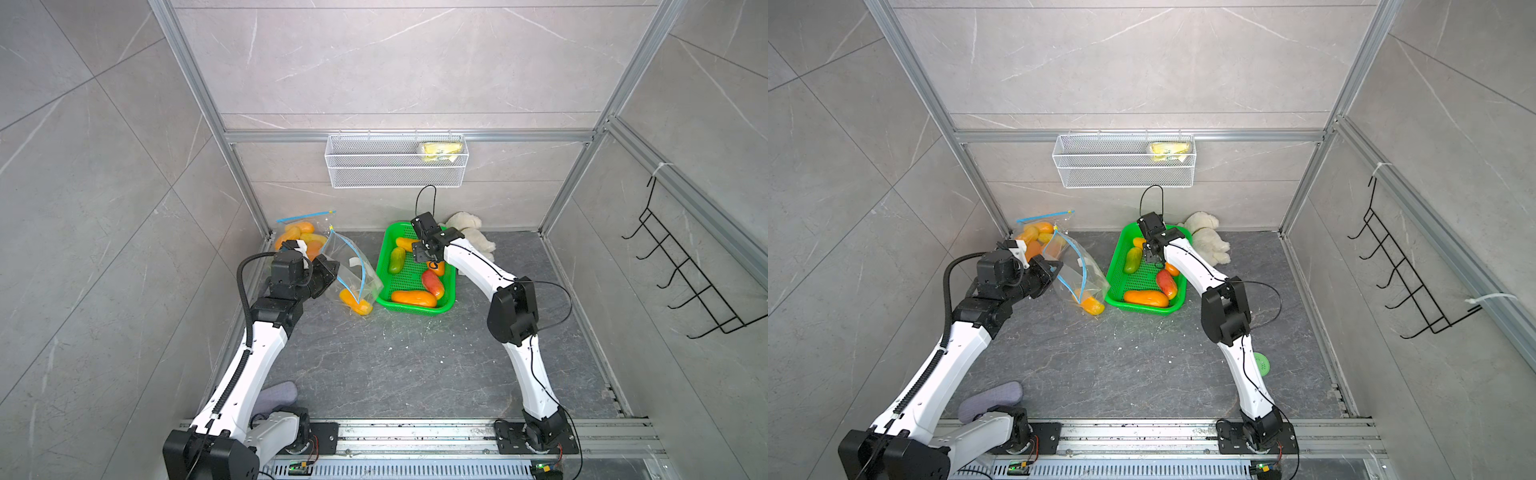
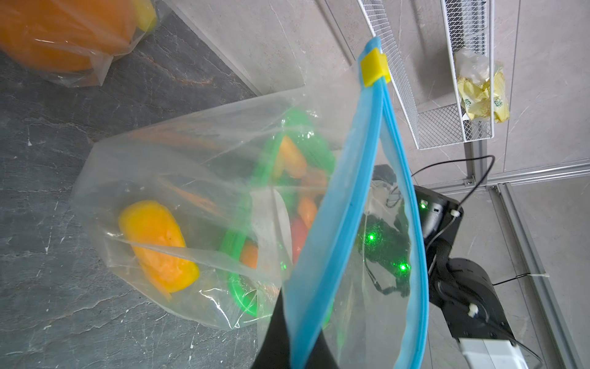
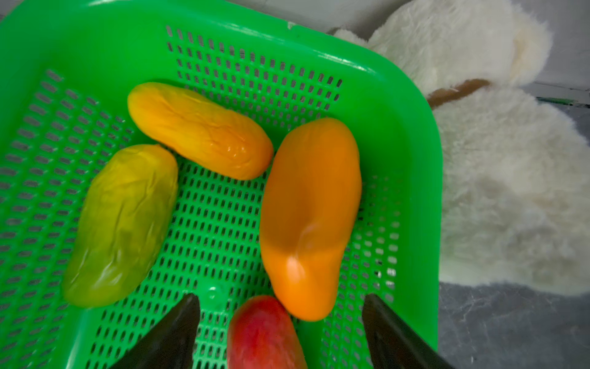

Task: Place the mango in a zip-top bag and seal the zipper
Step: Place the mango in the zipper food storage bag, then pick up the mango from the basket.

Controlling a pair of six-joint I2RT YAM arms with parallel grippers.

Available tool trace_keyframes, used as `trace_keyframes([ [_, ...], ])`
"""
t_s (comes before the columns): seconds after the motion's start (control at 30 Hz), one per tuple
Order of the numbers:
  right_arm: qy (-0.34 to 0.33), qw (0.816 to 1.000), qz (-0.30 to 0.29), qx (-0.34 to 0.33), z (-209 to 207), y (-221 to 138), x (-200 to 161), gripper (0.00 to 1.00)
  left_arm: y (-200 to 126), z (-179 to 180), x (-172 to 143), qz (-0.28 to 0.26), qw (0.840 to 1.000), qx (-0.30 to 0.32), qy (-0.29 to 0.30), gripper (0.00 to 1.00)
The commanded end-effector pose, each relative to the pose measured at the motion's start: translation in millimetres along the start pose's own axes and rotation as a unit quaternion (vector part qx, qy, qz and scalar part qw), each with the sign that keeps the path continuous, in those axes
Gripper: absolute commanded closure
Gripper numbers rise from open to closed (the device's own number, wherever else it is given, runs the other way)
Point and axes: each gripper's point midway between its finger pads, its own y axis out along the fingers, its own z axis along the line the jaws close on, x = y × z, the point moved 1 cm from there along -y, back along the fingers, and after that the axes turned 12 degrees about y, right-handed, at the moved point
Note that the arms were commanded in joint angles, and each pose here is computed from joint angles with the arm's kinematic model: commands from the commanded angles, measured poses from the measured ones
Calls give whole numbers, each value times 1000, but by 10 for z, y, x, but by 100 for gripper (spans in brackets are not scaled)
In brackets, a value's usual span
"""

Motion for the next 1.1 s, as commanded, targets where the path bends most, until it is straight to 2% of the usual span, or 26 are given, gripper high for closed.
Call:
trace_keyframes([
  [0.0, -13, 998, 40, -47, -155, 163, -94, 18, -72, -63, 68, -14, 1000, -6, 20, 100],
  [0.17, 2, 996, 57, -74, -220, 407, -181, 17, -35, -55, 78, -14, 1000, -6, 22, 100],
  [0.57, 15, 993, 114, 10, 45, 788, -479, 24, -25, -13, 57, -15, 1000, 0, 23, 100],
  [0.67, 9, 992, 124, 18, 72, 776, -503, 33, -38, -32, 66, -16, 1000, -3, 22, 100],
  [0.8, 13, 993, 110, 45, 126, 532, -315, 48, -59, -38, 64, -16, 1000, -3, 23, 100],
  [0.97, 11, 994, 44, 104, 272, -181, 174, 64, -58, -78, 52, -8, 1000, -12, 22, 100],
  [1.03, 16, 989, -4, 146, 372, -553, 425, 66, -48, -81, 44, -5, 1000, -13, 20, 100],
  [1.07, 17, 986, -15, 163, 404, -640, 429, 66, -42, -75, 42, -5, 1000, -12, 19, 100],
])
